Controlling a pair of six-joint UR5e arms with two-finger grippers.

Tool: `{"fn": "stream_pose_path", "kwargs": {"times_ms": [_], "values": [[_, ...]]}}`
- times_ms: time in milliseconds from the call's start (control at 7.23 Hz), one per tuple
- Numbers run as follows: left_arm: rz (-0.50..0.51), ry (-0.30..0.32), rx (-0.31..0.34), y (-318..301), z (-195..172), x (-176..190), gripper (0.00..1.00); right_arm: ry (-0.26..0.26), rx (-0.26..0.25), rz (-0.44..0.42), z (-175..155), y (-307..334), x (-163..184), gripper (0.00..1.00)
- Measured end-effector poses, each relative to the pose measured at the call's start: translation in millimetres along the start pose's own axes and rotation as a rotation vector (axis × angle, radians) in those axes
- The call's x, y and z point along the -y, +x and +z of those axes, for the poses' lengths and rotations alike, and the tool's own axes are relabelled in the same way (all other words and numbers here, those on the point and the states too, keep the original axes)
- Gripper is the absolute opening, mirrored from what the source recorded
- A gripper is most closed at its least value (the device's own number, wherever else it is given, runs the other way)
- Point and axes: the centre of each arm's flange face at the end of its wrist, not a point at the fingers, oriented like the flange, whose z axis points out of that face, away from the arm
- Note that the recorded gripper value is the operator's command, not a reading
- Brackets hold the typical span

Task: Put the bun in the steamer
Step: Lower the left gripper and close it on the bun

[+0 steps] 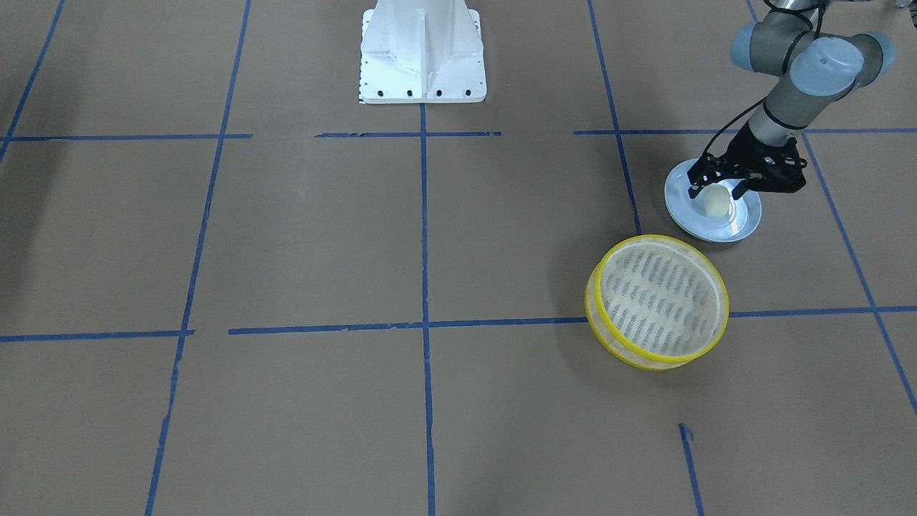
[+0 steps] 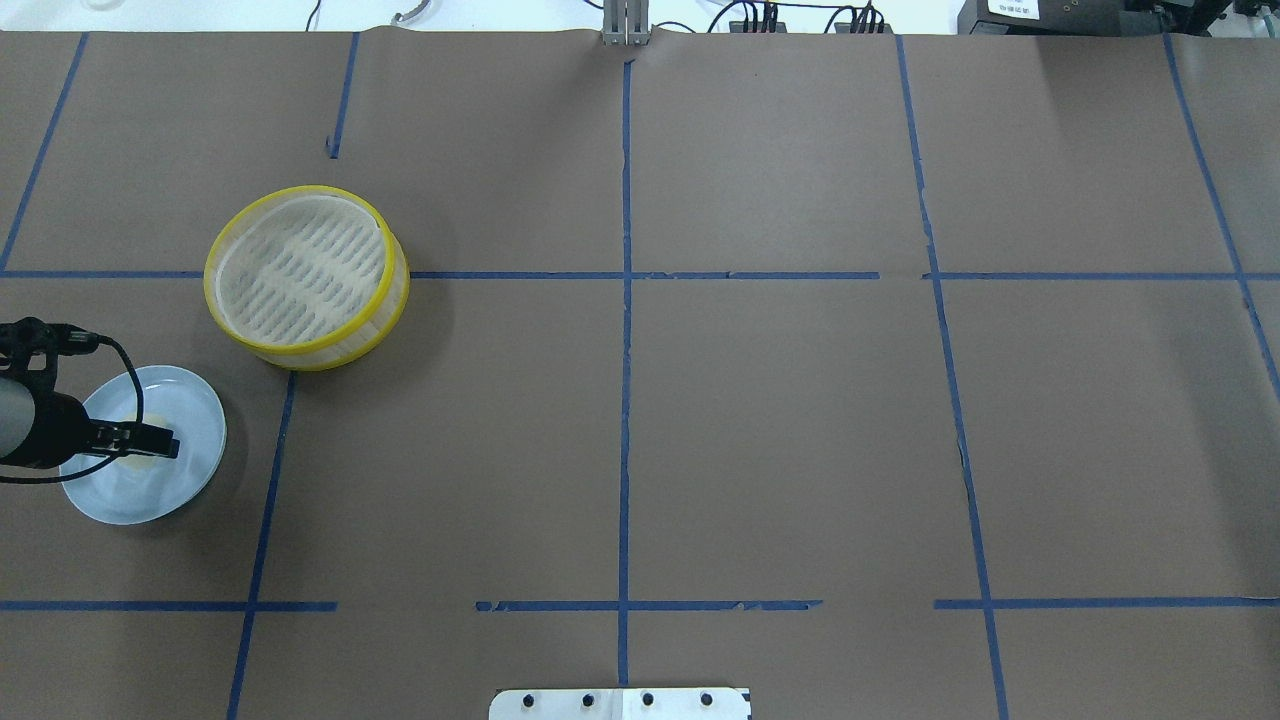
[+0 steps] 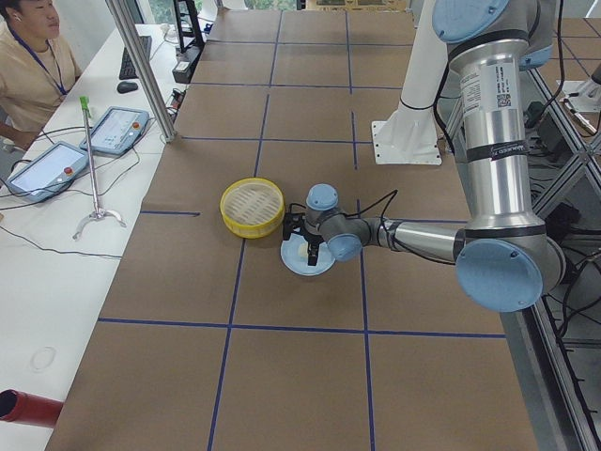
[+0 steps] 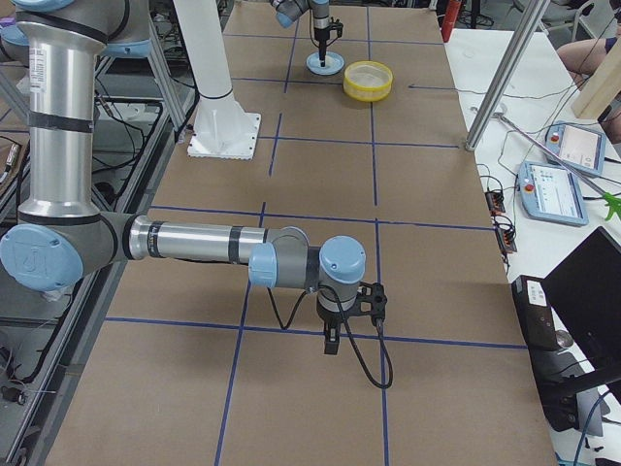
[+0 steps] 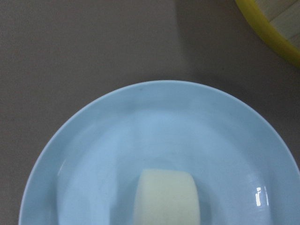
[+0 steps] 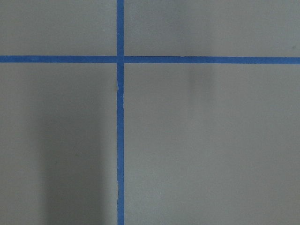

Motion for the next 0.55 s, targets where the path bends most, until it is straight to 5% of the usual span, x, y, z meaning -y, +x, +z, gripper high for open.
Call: {"fn": "stream_pose_path", "kwargs": {"times_ms": [553], "values": [[0.005, 0.014, 0.003, 1.8, -1.5, 1.4, 0.44, 0.000, 0.000, 0.000, 0.0, 0.0, 0.0, 1.00]]}}
